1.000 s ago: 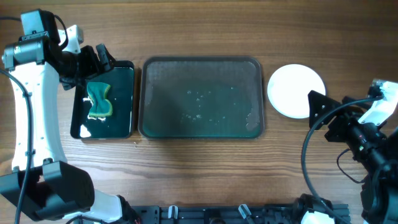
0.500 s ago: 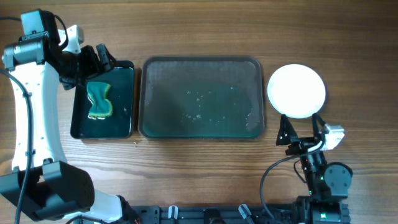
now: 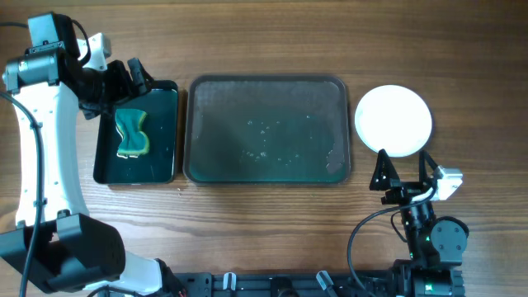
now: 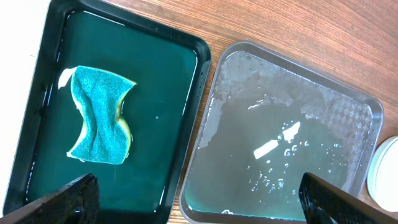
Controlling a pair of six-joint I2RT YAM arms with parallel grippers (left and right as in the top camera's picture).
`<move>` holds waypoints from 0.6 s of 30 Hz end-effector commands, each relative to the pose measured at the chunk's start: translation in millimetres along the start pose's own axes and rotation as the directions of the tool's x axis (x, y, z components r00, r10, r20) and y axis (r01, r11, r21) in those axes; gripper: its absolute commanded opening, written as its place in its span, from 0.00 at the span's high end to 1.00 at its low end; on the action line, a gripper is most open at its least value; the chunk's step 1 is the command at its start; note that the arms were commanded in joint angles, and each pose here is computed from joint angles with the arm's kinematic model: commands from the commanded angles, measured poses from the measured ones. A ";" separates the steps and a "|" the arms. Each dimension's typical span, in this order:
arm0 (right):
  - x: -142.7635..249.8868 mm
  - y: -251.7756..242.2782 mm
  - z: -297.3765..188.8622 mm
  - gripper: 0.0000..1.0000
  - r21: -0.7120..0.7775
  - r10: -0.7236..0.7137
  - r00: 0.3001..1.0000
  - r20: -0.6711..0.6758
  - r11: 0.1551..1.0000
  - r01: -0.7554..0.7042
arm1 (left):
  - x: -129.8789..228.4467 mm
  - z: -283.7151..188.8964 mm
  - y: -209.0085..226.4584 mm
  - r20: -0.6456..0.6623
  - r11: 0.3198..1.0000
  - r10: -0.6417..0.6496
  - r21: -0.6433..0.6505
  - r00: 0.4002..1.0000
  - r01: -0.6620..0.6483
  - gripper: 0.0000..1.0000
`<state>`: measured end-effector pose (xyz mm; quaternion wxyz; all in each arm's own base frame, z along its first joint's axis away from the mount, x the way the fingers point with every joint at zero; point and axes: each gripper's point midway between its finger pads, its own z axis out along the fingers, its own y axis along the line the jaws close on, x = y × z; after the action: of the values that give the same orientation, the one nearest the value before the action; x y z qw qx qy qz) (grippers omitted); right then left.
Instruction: Clean dirty plates on tray and stack at the side
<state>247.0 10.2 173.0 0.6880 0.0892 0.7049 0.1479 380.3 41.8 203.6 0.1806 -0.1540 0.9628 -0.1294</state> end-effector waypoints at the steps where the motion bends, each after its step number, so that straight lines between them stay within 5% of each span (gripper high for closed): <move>1: -3.1 -0.9 -0.5 0.00 0.009 0.005 1.000 0.016 1.000 -0.005 | -4.5 -9.4 21.7 0.039 0.990 0.005 -0.144 0.999 0.001 0.00; 3: -3.1 -0.9 -0.5 0.00 0.009 0.005 1.000 0.016 1.000 -0.005 | -2.1 -32.8 15.0 0.102 0.988 0.033 -0.157 0.994 -0.017 0.00; 5: -3.1 -0.9 -0.5 0.00 0.009 0.005 1.000 0.016 1.000 -0.005 | -15.8 -64.6 -17.8 0.311 0.986 0.152 -0.119 0.938 -0.120 0.00; 9: -3.1 -0.9 -0.5 0.00 0.009 0.005 1.000 0.016 1.000 -0.005 | 18.0 -104.2 -63.0 0.597 0.916 0.381 -0.143 0.706 -0.374 0.00; 18: -3.1 -0.9 -0.5 0.00 0.009 0.005 1.000 0.016 1.000 -0.005 | 130.6 -44.0 -9.5 0.787 0.933 0.298 -0.121 0.541 -0.338 0.00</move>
<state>247.0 8.7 173.5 0.6893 0.0922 0.7038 0.1450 259.3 -4.9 236.0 0.5941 0.0097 0.8040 -0.0246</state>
